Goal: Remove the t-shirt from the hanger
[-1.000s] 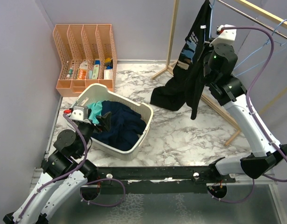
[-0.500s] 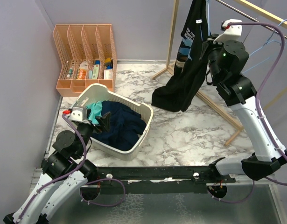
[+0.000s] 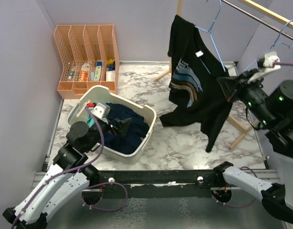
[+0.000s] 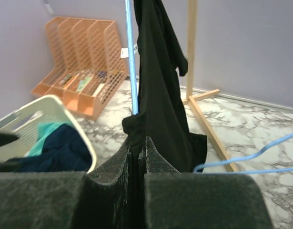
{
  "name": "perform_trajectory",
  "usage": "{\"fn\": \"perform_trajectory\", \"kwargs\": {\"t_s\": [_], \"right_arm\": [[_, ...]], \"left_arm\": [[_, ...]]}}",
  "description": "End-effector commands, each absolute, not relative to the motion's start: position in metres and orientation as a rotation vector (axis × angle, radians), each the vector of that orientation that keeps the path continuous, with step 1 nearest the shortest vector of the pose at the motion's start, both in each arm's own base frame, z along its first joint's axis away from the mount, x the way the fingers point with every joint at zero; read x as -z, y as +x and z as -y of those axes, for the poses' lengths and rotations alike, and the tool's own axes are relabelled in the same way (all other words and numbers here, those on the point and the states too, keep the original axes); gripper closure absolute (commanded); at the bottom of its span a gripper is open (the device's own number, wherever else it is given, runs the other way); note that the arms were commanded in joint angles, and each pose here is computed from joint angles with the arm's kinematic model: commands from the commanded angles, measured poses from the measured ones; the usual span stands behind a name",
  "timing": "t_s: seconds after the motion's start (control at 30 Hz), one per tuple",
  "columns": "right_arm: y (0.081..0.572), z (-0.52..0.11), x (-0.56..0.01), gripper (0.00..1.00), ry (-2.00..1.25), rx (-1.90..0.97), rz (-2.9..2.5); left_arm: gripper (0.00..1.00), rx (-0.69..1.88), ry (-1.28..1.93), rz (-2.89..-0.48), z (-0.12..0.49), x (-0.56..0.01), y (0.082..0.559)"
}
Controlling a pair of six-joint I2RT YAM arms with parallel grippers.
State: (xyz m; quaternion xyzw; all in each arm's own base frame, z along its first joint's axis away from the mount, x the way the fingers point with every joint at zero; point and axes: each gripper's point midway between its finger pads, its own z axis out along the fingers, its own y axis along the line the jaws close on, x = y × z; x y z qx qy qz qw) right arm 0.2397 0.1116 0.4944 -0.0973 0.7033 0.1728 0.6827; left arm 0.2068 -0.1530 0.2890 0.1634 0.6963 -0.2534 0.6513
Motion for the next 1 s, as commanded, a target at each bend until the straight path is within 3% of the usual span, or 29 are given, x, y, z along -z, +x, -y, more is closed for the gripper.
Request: {"fn": "perform_trajectory", "kwargs": {"t_s": [0.0, 0.4, 0.67, 0.97], "right_arm": [[0.183, -0.118, -0.471, 0.99, -0.380, -0.518, -1.641], [0.099, -0.129, -0.402, 0.99, -0.607, -0.757, -1.739], [0.065, -0.140, -0.396, 0.99, -0.716, -0.903, -1.678], [0.070, -0.133, -0.392, 0.99, -0.674, -0.853, -1.686]], "left_arm": [[0.03, 0.769, 0.555, -1.424, 0.195, -0.341, 0.193], [0.03, 1.042, 0.844, -1.093, 0.264, -0.466, 0.178], [0.03, 1.213, 0.978, -1.081, 0.306, -0.472, 0.190], [0.06, 1.507, 1.111, -0.974, 0.334, -0.479, 0.175]]}}
